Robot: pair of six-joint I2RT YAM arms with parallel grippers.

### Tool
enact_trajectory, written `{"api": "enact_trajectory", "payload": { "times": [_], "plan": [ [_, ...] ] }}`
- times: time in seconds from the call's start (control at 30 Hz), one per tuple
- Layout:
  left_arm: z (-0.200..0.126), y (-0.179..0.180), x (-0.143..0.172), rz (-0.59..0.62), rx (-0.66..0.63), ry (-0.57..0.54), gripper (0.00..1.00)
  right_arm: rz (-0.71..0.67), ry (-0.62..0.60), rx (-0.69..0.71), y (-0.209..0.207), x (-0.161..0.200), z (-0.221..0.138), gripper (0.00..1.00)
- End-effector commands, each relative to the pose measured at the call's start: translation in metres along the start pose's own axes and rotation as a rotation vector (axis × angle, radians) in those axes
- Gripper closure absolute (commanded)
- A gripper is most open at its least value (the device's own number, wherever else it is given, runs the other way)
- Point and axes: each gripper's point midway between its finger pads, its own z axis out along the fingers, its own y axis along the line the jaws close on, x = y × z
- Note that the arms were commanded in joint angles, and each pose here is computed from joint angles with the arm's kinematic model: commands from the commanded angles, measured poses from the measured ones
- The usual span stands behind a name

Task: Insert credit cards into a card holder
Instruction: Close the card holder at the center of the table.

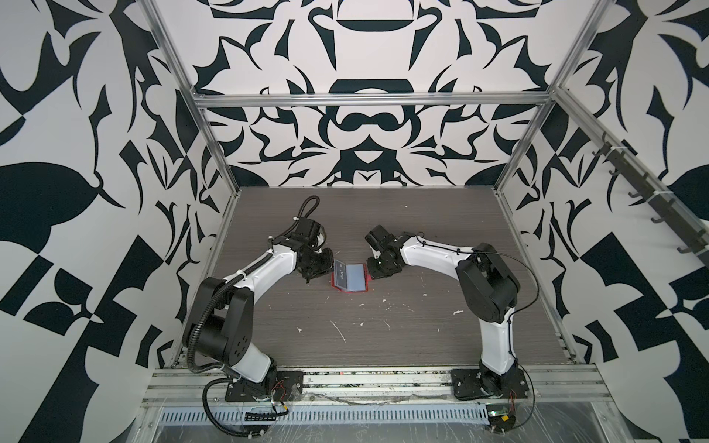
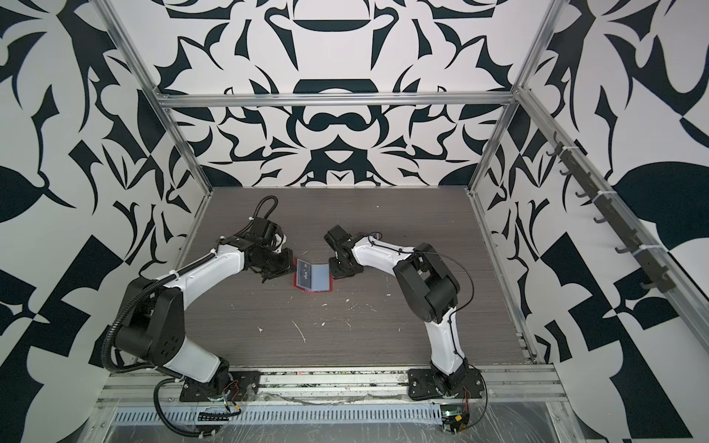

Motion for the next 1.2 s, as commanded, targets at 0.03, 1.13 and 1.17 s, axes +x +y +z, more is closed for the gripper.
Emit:
{"api": "enact_trajectory", "payload": {
  "times": [0.03,1.13,1.17],
  "plan": [
    [0.002,-0.002,0.004,0.032,-0.066,0.025,0.96,0.021,-0.037,-0.076,0.015,-0.006,-0.009,0.94],
    [0.072,-0.049,0.017,0.077,0.08,0.083,0.56,0.064,-0.064,-0.116,0.018,-0.007,-0.008,0.98],
    [0.073,-0.047,0.018,0.075,0.074,0.085,0.56,0.063,-0.064,-0.114,0.018,-0.007,-0.008,0.97]
  ]
}}
